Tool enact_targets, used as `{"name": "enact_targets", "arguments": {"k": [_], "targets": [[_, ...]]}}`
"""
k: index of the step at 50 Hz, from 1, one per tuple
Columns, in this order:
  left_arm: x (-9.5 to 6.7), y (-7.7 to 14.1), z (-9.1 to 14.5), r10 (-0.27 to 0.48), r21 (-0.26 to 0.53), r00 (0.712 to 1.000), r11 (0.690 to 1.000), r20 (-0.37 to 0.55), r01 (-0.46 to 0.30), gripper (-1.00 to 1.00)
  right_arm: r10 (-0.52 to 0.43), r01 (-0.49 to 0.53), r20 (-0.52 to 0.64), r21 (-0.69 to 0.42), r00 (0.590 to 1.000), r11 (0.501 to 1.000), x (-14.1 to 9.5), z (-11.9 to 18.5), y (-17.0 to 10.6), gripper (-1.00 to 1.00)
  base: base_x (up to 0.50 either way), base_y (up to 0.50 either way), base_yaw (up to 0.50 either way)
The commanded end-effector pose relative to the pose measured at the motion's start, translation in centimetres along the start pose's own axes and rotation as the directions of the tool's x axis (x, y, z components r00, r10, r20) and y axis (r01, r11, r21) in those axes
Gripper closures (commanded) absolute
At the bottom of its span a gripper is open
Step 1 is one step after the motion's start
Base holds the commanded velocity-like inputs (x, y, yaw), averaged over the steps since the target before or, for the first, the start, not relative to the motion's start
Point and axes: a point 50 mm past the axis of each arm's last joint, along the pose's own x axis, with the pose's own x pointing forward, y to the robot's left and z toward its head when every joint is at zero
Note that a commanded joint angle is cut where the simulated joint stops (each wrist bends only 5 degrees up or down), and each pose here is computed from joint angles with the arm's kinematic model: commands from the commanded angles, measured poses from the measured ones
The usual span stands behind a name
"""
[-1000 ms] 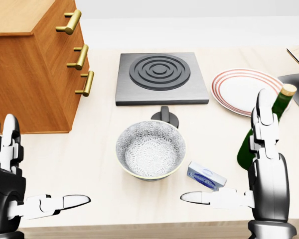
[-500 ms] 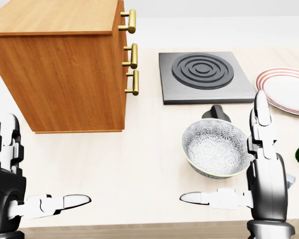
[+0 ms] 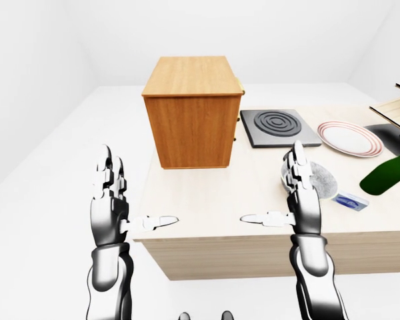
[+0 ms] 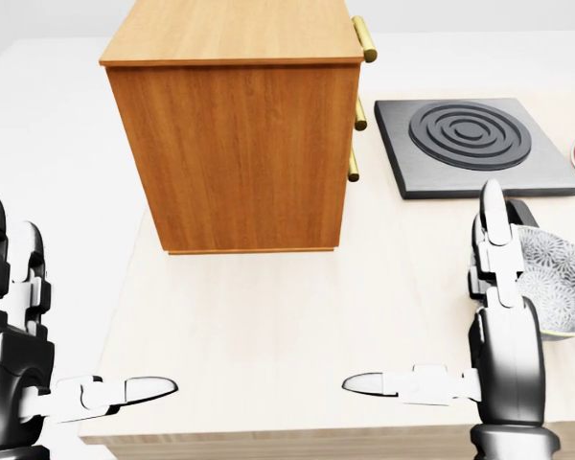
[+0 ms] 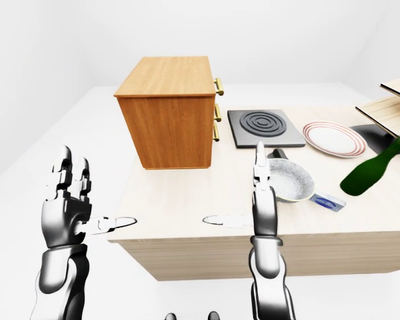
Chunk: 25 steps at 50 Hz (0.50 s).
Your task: Put the bowl on the top of the cabinet.
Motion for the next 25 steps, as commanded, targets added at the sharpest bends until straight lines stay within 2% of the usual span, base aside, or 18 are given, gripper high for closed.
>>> {"name": "enact_targets", "arguments": {"k": [1,25], "targets": [[0.02,-0.06,-0.02,-0.004,-0.001,1.000,1.000,-0.001,0.004,-1.00,0.008,-0.008,-0.005,0.004,1.000,1.000,0.03,-0.14,0.10,-1.00,0.00,0.11,0.00],[-0.02,-0.15,-0.11,-0.011,-0.002,1.000,1.000,-0.005,0.011,-1.00,0.013,-0.013,-0.010,0.005,1.000,1.000,0.01,-0.24,0.19,-1.00,0.01,0.00,0.00]]}}
